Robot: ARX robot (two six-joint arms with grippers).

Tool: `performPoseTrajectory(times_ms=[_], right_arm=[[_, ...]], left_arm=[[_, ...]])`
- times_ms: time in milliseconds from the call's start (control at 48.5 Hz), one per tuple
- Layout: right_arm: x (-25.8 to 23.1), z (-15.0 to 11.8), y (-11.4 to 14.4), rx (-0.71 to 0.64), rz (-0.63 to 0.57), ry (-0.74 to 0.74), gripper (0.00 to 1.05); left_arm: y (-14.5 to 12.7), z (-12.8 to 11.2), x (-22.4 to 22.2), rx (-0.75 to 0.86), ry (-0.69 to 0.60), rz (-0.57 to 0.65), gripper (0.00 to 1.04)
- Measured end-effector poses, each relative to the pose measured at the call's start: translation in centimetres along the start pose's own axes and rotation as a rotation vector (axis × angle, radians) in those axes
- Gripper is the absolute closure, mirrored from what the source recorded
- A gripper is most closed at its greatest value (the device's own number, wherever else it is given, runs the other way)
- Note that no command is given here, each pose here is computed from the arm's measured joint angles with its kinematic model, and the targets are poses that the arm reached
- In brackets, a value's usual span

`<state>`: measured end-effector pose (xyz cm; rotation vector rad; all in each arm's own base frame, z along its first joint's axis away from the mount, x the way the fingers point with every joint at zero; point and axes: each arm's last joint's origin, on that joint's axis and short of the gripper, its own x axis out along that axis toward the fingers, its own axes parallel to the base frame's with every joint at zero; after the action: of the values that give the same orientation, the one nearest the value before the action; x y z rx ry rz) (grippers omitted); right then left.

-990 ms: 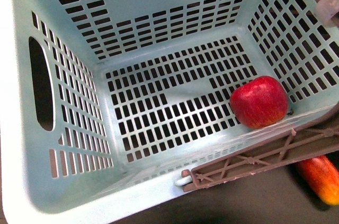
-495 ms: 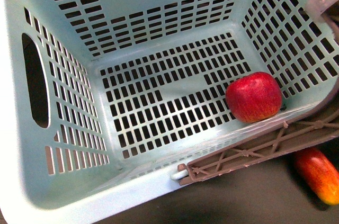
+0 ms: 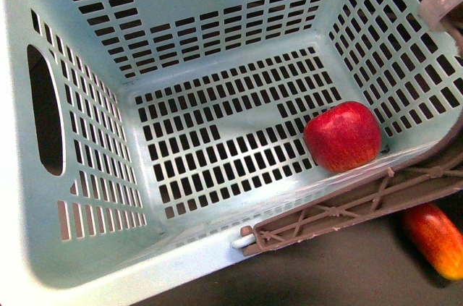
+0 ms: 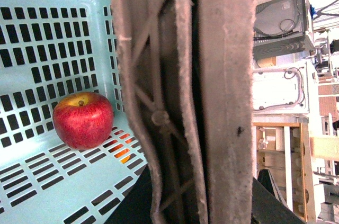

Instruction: Pick apple with right arm and hold basket with left

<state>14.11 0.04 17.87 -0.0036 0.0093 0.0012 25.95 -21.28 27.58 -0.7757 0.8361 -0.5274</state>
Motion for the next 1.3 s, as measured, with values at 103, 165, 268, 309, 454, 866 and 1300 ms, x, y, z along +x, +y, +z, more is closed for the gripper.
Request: performPoseTrajectory(times_ms=[103,165,268,309,454,866,1300], right_arm=[[-0.6,-0.3,0.0,0.000,0.000,-0.001,1.03],[-0.8,-0.4,0.0,0.000,0.000,0.000,1.03],[-1.1,-0.9,0.0,0.000,0.000,-0.014,1.03],[-1.2,-0.8,0.0,0.001,0.001,-0.017,1.03],[-1.6,-0.7,0.0,0.001,0.001,-0.023,1.03],[-2.7,-0.6,0.0,0.001,0.001,-0.027,1.03],[-4.3,-1.0,0.0,0.002,0.001,-0.018,1.03]], left_arm=[[0.0,0.0,0.0,0.000,0.000,0.000,0.87],[0.0,0.0,0.0,0.000,0.000,0.000,0.87],[0.0,0.0,0.0,0.000,0.000,0.000,0.87],[0.0,0.0,0.0,0.000,-0.001,0.000,0.87],[0.0,0.0,0.0,0.000,0.000,0.000,0.87],[0.0,0.0,0.0,0.000,0.000,0.000,0.87],[0.0,0.0,0.0,-0.001,-0.001,0.000,0.87]])
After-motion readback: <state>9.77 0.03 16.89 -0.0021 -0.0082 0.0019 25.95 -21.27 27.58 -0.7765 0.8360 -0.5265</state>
